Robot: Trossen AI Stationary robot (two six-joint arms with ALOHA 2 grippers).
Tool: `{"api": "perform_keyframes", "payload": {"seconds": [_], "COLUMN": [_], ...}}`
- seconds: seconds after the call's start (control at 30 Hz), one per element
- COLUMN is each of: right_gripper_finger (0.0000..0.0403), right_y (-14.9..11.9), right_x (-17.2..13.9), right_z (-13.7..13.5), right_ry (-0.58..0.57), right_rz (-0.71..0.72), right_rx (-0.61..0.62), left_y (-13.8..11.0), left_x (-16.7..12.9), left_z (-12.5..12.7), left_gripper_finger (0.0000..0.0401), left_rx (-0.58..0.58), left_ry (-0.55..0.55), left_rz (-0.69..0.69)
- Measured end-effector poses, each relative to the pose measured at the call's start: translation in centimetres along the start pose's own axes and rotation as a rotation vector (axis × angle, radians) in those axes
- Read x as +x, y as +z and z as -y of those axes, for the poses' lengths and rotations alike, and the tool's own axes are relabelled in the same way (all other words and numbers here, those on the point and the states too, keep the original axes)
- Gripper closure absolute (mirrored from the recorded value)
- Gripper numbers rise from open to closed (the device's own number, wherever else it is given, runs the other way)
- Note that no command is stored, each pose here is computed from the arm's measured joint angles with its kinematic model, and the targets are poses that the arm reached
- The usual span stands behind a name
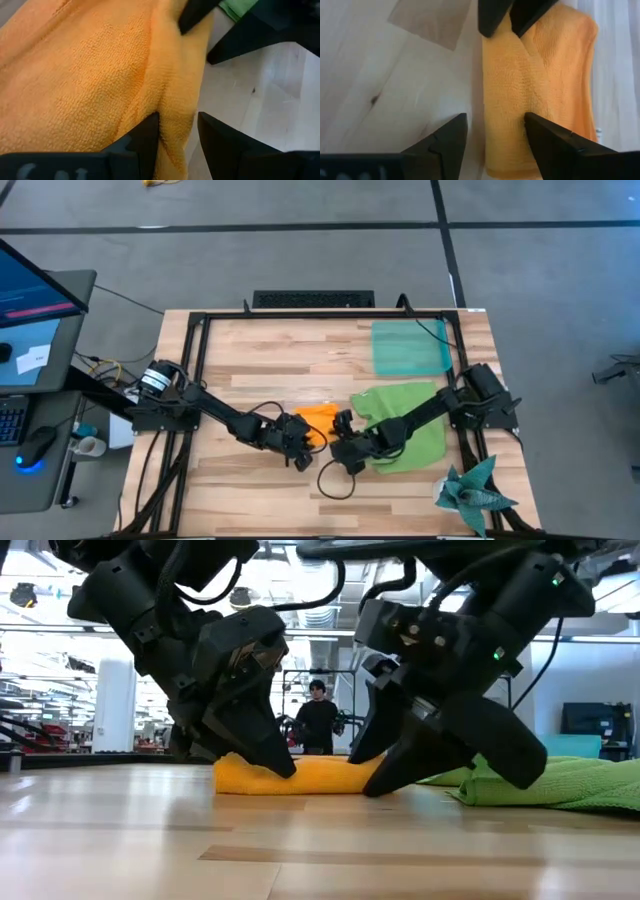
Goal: Roll microfiber towels into tight, uniform cylinder then place into a basket
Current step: Roll the orange towel
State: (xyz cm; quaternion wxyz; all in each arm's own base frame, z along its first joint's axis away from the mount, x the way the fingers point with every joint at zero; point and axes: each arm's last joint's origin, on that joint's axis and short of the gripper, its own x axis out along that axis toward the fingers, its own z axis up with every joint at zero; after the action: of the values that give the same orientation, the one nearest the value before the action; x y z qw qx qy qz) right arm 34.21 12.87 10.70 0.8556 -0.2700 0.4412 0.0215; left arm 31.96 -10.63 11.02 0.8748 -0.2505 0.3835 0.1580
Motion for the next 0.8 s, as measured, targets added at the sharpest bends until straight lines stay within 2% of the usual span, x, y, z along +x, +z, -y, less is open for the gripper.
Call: {"api": "perform_keyframes", "payload": {"seconds": [0.23, 0.53, 0.8], "right_gripper_finger": [0.0177, 0.0213, 0.0236], "right_y": [-0.7, -1.4, -1.5], "right_x": [0.9, 1.8, 2.0], "right_z": [1.1, 3.1, 3.5], "right_ry": [0.018, 0.151, 0.173], "right_rz": [-0.050, -0.072, -0.070], "right_rx": [0.099, 0.329, 0.366], "left_y": [0.3, 0.0, 0.2], "left_x": [0.1, -0.3, -2.8], "left_z": [0.4, 0.9, 2.0], "left_gripper_finger": [0.0266, 0.0266, 0.0266], "left_rx": [0.136, 0.360, 0.580], "left_ry": [-0.032, -0.026, -0.038], "left_rz": [0.052, 0.072, 0.108]}}
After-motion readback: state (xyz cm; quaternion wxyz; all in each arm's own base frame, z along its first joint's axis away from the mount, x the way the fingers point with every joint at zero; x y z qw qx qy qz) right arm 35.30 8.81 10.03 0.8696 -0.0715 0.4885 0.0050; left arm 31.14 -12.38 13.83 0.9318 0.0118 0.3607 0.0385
